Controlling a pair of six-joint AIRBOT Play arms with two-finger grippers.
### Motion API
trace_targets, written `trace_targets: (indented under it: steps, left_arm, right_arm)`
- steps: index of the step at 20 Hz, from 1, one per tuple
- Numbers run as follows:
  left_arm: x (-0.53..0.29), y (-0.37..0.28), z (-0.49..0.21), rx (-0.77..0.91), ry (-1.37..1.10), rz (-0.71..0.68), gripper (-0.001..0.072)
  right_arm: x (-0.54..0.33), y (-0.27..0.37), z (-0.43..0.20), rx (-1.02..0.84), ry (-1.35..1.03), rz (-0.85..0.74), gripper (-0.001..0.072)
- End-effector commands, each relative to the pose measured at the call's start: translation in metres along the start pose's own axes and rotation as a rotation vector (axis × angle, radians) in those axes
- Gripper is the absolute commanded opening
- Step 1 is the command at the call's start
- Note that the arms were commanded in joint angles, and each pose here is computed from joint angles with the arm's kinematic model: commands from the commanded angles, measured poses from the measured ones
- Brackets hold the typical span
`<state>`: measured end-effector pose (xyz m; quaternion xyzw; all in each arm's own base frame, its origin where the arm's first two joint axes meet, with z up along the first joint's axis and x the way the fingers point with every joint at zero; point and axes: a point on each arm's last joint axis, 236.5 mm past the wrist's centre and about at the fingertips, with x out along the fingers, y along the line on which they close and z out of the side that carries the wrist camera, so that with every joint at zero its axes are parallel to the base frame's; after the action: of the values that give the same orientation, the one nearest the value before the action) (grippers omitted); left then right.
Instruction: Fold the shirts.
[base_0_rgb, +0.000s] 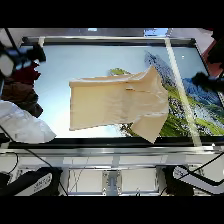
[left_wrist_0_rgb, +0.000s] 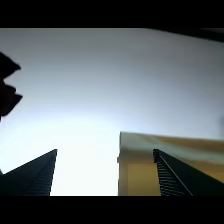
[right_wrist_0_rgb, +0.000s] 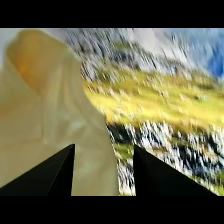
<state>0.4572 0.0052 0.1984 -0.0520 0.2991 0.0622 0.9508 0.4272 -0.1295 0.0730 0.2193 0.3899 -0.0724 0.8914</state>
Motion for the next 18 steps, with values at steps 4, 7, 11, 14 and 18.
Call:
trace_targets:
  steps: [4,7,11,14,18]
  left_arm:
    - [-0.017,-0.017,-0.229,-0.273,0.448,-0.116,0.0695]
    - [-0.017,-0.028,-0.236,-0.322,0.459,-0.157,0.0695]
    - [-0.012,-0.033,-0.223,-0.344,0.407,-0.18,0.0695]
    - [-0.012,-0.033,-0.224,-0.344,0.408,-0.181,0.0695]
    - [-0.012,-0.033,-0.224,-0.333,0.407,-0.185,0.0695]
  right_arm:
    - [0.031,-0.041,-0.164,0.353,0.321,0.034,0.0413]
    - [0.045,-0.035,-0.197,0.404,0.408,0.071,0.0414]
    - [0.073,-0.004,-0.202,0.487,0.433,0.224,0.0418]
    - [0.09,0.014,-0.202,0.499,0.42,0.264,0.0418]
    - [0.101,0.023,-0.205,0.471,0.407,0.244,0.0408]
